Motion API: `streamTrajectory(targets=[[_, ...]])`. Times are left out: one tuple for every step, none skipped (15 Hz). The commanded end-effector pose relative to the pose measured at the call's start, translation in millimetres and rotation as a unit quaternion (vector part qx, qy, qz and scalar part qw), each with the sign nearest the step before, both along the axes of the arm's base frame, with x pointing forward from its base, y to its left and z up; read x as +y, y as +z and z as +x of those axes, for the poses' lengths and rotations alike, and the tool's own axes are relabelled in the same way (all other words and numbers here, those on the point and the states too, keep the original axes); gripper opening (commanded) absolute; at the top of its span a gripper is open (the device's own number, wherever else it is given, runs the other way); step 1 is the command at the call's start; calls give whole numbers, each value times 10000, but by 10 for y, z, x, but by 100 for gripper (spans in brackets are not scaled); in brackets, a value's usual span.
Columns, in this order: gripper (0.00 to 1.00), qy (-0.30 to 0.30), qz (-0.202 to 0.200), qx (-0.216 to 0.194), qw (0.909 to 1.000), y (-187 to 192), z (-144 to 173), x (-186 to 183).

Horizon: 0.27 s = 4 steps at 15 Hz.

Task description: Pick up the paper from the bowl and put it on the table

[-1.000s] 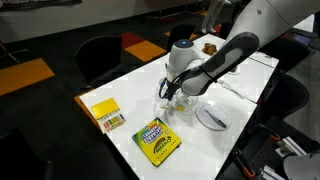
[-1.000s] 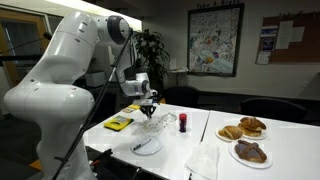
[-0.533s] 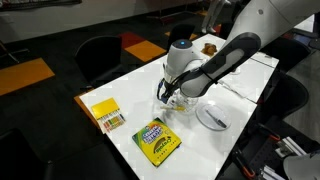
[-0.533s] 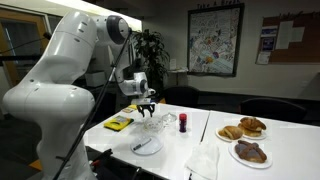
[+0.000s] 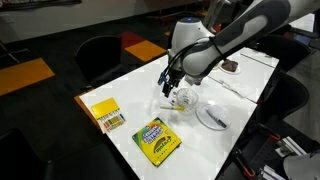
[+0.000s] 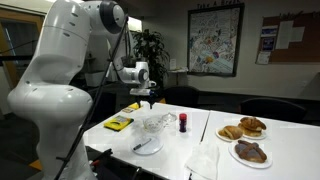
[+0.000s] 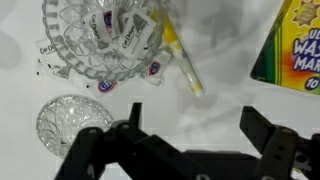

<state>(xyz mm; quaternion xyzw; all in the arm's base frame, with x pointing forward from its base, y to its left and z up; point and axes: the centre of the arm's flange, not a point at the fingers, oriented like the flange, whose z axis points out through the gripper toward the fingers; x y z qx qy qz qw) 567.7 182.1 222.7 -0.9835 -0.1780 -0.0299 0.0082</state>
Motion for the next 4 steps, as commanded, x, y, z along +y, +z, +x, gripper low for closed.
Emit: streamTrajectory(targets=[[100,-176,218,463,9985,404,-197,-203],[100,-251,253,564,9978,469,-221,-232],[100,-346,258,669,9968,515,-241,-264],[100,-496,229,849,9949,536,-271,-288]])
